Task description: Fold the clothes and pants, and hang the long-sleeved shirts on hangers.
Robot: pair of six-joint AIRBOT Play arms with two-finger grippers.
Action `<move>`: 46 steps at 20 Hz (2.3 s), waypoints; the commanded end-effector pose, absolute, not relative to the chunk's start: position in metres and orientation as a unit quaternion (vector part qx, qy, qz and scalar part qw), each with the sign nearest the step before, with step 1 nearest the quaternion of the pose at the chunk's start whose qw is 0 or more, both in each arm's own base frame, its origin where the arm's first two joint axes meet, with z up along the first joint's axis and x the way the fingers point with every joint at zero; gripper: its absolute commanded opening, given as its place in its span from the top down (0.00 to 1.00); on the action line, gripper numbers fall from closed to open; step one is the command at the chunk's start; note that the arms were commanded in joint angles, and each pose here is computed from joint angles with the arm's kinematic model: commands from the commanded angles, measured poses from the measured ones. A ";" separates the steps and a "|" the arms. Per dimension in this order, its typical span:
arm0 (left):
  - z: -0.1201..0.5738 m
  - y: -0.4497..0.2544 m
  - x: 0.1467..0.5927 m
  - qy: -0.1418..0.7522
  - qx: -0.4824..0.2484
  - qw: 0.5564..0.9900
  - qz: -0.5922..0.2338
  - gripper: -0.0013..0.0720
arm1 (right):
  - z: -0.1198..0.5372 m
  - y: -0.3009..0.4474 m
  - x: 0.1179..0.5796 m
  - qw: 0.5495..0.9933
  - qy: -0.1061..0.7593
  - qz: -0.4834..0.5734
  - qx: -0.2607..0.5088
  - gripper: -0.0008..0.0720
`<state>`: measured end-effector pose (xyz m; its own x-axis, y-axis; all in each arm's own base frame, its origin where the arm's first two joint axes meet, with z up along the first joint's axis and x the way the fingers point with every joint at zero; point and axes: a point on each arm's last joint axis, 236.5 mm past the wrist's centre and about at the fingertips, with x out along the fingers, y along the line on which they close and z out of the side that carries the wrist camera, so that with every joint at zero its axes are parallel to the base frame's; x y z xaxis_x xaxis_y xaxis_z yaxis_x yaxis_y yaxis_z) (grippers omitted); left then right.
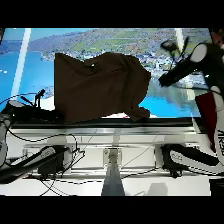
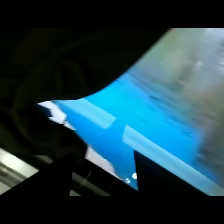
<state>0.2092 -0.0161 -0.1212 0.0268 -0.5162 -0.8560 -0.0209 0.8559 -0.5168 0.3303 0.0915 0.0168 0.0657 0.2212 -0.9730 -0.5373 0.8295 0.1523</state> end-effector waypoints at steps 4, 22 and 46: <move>-0.119 -0.021 0.213 0.668 -0.207 0.690 -0.185 0.97 | -0.012 0.185 0.296 0.697 0.605 0.360 -0.135 0.37; -0.119 -0.020 0.214 0.667 -0.206 0.692 -0.184 0.97 | -0.096 0.152 0.316 0.693 0.696 0.141 -0.128 0.26; -0.120 -0.019 0.216 0.665 -0.204 0.696 -0.180 0.97 | -0.068 0.146 0.361 0.736 0.652 0.079 -0.163 0.38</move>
<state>0.2143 -0.0201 -0.1197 0.0452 -0.5270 -0.8487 -0.0213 0.8488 -0.5282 0.3572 0.1354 -0.0647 0.1372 -0.1270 -0.9824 -0.3716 0.9127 -0.1699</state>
